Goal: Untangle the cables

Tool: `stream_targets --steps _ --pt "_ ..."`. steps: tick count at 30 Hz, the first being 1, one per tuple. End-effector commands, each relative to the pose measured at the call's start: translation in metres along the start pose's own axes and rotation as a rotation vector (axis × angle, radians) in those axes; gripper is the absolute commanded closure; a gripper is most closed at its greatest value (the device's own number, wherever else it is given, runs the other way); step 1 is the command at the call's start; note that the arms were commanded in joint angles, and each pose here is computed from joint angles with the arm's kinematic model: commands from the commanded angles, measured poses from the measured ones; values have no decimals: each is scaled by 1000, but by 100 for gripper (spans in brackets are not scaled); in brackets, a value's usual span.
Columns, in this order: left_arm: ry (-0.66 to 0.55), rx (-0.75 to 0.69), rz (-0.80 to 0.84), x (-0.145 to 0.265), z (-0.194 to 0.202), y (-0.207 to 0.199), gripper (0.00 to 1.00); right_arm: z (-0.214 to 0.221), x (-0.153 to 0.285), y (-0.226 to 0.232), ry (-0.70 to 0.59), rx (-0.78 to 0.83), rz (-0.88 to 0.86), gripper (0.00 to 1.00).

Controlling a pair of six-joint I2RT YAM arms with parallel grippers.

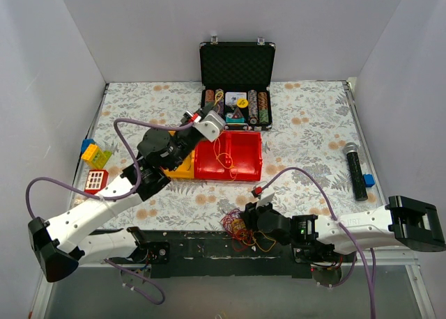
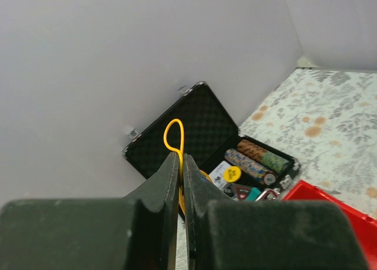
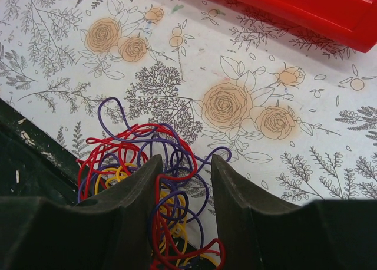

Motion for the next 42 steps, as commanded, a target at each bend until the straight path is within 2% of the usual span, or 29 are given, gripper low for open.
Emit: stream_targets --steps 1,4,9,22,32,42 --pt "-1 -25 -154 -4 5 31 100 1 2 -3 -14 -19 12 54" --pt "29 -22 -224 -11 13 48 100 0 2 -3 -17 -22 10 55" --pt "24 3 -222 -15 18 55 100 2 1 -4 -14 -24 14 55" --pt "151 -10 -102 -6 72 9 100 3 2 -9 -15 -32 33 56" --pt "206 -25 -28 -8 100 -17 100 3 4 -12 -21 -42 35 56" --pt "342 197 197 -15 128 -67 100 -2 5 -8 -38 -55 30 56"
Point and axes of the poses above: each gripper's point midway between its finger pads, its own x axis back along the fingers, its own y axis along the line the jaws close on, z = x × y, the point moved 9 cm from there along x, back along the fingers, and after that the axes turned 12 degrees about -x, right-handed, at the moved point
